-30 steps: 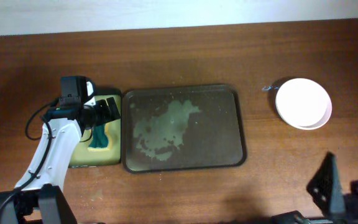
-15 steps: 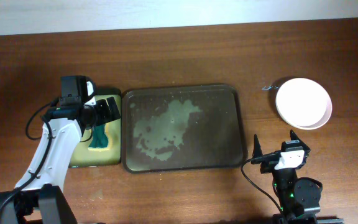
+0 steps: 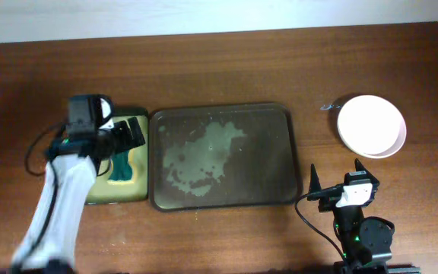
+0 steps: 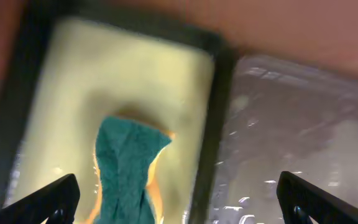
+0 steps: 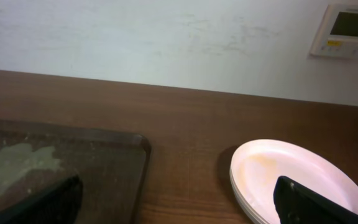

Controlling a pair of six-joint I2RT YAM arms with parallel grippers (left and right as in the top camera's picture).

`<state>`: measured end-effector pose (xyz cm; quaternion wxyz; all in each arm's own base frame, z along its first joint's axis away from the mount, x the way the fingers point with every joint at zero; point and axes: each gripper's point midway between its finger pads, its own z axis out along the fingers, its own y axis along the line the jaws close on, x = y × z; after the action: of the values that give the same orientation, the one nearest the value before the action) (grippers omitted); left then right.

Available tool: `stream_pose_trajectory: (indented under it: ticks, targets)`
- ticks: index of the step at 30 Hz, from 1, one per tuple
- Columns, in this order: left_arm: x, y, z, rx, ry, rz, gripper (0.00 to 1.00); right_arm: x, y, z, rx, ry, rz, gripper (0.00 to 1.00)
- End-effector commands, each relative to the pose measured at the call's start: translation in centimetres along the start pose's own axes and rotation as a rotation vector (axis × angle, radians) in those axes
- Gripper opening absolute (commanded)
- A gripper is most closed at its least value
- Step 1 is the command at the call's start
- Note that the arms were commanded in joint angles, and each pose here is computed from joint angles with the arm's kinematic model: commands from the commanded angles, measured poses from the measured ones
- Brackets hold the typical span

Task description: Clean dirty plates on tray and stack at the side

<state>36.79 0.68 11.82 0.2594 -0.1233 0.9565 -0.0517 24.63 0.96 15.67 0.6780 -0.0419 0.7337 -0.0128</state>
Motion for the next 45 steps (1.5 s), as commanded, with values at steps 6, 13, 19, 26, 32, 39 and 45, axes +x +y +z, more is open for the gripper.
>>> stream_pose_trajectory:
  ticks: [6, 13, 19, 26, 32, 39, 45]
  targets:
    - [5.9, 1.9, -14.6, 0.056, -0.590, 0.022, 1.00, 0.4, -0.3, 0.0, 0.013, 0.010, 0.005, 0.99]
    - [3.6, -0.6, -24.3, 0.302, -1.356, 0.090, 0.99, 0.4, -0.3, 0.0, 0.013, 0.010, 0.005, 0.98]
    - [5.3, 0.2, -16.3, 0.282, -1.234, 0.088, 0.99, 0.4, -0.3, 0.0, 0.013, 0.010, 0.005, 0.98]
    - [8.4, 1.7, -9.5, 0.164, -0.945, 0.108, 0.99, 0.4, -0.3, 0.0, 0.013, 0.010, 0.005, 0.98]
    - [8.6, 1.1, -9.5, 0.186, -0.941, 0.123, 0.99, 0.4, -0.3, 0.0, 0.013, 0.011, 0.005, 0.98]
    - [8.6, 1.1, -9.5, 0.186, -0.941, 0.123, 1.00, 0.4, -0.3, 0.0, 0.013, 0.010, 0.005, 0.98]
    - [8.6, 1.1, -9.5, 0.186, -0.941, 0.123, 0.99, 0.4, -0.3, 0.0, 0.013, 0.010, 0.005, 0.98]
